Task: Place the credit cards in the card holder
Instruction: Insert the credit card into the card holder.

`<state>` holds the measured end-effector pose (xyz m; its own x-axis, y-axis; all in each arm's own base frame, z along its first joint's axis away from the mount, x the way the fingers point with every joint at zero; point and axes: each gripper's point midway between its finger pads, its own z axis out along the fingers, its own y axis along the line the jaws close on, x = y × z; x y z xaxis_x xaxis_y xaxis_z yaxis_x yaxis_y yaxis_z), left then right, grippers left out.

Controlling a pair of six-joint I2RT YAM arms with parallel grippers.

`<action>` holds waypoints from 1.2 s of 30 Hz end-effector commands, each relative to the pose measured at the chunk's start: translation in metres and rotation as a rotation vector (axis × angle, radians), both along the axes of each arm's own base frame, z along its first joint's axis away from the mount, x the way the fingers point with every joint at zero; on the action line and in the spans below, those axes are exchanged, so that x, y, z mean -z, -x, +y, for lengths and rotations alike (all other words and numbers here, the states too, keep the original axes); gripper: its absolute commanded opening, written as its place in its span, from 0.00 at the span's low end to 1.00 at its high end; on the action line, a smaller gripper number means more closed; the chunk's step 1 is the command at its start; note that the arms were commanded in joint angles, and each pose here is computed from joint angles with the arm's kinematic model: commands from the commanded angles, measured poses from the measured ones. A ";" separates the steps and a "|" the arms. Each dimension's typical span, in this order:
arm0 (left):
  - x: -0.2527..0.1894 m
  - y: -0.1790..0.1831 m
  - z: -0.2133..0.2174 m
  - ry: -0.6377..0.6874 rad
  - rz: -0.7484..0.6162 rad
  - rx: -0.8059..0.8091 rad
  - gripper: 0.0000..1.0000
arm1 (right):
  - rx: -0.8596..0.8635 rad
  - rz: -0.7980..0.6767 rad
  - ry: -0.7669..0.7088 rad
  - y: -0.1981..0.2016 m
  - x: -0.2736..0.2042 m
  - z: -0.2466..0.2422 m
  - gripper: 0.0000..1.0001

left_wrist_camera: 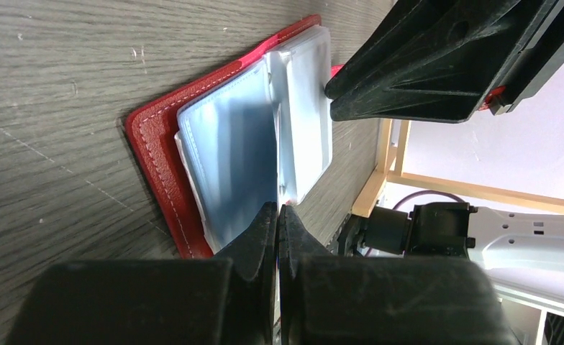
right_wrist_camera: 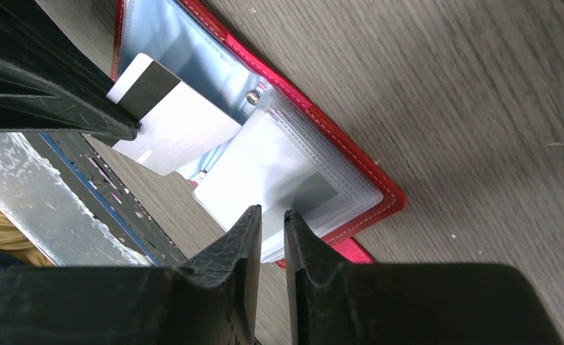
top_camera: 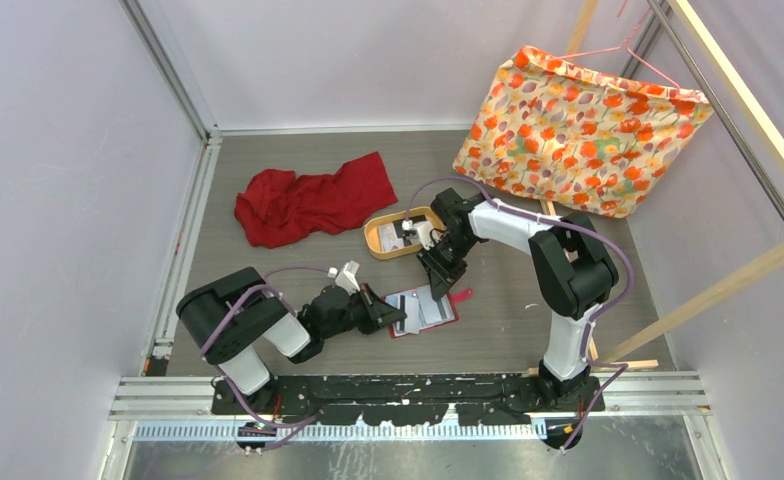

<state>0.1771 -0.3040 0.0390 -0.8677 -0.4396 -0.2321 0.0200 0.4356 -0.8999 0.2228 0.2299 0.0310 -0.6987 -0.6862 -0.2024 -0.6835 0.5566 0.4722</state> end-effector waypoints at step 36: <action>-0.018 -0.003 -0.010 0.129 -0.037 -0.004 0.00 | -0.030 -0.040 0.050 -0.007 0.012 -0.004 0.24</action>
<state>0.1772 -0.3074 0.0396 -0.8673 -0.4584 -0.1942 0.0036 0.3843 -0.9232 0.2230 0.2298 0.0311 -0.6983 -0.6866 -0.2024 -0.6842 0.5570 0.4708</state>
